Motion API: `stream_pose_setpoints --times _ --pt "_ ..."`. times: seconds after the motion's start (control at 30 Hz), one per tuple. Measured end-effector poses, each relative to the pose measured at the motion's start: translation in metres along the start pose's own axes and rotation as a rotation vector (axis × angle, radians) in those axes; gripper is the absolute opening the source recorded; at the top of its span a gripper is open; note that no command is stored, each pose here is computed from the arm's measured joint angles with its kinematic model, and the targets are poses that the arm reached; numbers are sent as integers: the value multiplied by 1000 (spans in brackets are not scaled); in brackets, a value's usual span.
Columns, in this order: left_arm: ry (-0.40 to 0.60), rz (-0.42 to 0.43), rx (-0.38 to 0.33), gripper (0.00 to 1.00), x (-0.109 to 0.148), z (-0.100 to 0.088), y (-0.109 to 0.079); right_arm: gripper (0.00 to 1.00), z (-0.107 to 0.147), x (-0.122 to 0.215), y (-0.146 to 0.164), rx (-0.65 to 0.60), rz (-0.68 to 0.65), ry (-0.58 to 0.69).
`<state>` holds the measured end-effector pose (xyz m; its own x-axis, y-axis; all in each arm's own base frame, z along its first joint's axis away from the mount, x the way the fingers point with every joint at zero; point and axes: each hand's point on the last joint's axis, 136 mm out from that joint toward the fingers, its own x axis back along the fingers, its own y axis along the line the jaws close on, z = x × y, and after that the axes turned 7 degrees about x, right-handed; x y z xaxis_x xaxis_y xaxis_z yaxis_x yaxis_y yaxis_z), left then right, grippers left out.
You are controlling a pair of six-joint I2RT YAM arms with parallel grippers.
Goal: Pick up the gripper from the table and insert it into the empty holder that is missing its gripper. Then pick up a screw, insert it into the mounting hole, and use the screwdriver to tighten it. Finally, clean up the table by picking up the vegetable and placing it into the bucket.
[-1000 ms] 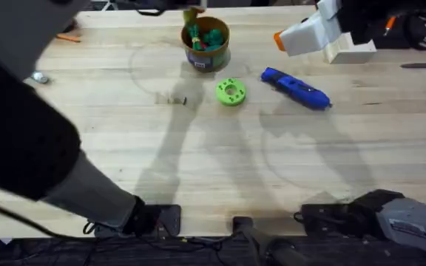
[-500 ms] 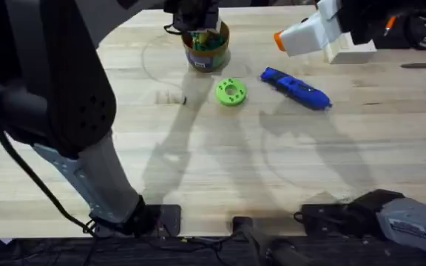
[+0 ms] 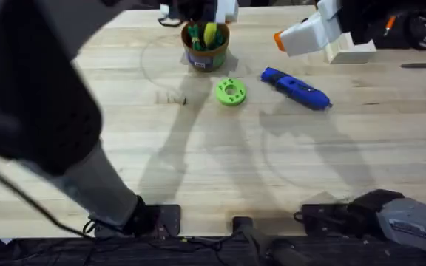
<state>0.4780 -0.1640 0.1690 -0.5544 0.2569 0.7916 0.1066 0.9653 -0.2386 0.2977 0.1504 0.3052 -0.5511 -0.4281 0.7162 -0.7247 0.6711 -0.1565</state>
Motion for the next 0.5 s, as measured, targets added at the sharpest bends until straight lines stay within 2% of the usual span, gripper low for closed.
stream_pose_setpoints --times 0.13,0.2,0.37,0.4,0.43,0.5 --pt "-98 28 -38 986 62 -19 -11 892 0 0 0 0 0 1" --pt "-134 30 -59 986 98 -21 -13 891 1 1 0 0 -1 1" --pt "-154 -15 -90 987 165 -4 -5 891 -2 18 3 8 17 -35" --pt "-151 -22 -95 986 173 1 -4 891 -2 26 5 11 23 -49" --pt "-154 -37 -106 986 197 12 0 892 0 50 12 20 40 -85" --pt "-170 -36 -111 987 208 18 2 892 5 66 18 19 47 -99"
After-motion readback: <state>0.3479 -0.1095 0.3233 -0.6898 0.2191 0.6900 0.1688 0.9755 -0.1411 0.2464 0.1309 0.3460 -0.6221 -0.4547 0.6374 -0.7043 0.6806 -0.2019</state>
